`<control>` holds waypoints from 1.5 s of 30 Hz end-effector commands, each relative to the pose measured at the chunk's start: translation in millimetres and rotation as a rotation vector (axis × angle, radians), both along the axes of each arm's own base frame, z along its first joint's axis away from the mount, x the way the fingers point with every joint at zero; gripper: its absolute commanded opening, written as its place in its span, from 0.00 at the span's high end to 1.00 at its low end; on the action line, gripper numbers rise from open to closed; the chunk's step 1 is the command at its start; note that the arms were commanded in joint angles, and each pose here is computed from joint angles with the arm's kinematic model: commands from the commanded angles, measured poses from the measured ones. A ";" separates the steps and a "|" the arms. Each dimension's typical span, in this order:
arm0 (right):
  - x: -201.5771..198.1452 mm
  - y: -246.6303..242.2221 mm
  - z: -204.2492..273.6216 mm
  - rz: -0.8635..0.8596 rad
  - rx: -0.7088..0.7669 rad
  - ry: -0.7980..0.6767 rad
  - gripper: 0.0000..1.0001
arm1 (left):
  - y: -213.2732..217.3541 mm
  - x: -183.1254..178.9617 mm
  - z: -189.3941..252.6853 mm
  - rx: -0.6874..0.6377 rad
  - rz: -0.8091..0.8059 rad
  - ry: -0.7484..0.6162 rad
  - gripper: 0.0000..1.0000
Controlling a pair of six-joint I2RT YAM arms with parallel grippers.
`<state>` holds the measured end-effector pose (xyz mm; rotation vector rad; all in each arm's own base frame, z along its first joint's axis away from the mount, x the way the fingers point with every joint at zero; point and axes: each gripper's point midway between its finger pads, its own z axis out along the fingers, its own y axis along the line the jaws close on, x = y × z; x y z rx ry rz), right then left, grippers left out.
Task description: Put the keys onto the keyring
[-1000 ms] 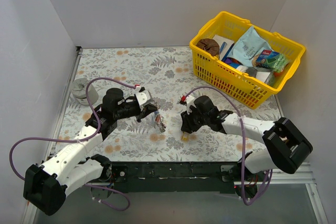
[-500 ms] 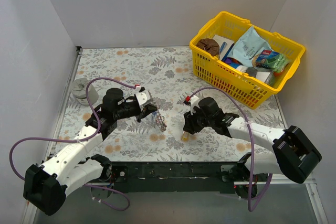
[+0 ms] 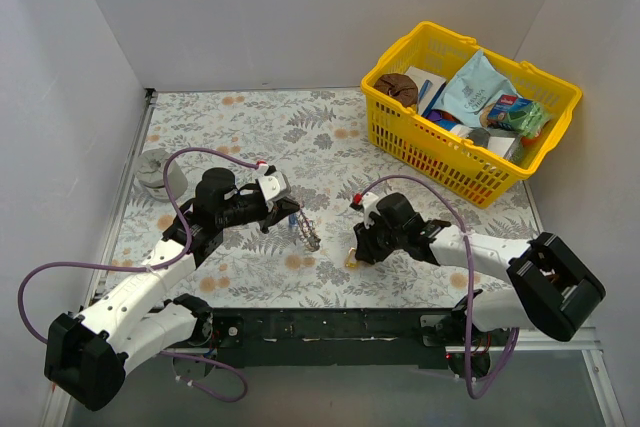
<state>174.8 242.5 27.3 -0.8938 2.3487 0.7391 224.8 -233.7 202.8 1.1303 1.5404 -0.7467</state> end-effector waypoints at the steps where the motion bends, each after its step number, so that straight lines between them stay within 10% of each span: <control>1: 2.0 8.9 0.8 0.024 0.035 -0.015 0.67 | -1.8 2.1 12.1 -0.023 -0.002 -0.039 1.00; 10: 9.3 9.1 -0.5 0.006 0.019 -0.032 0.99 | -1.2 2.1 11.6 -0.022 -0.001 -0.039 1.00; 45: -1.0 33.2 184.2 0.293 0.367 -0.486 0.99 | -14.1 -45.9 32.7 -0.100 -0.291 -0.175 1.00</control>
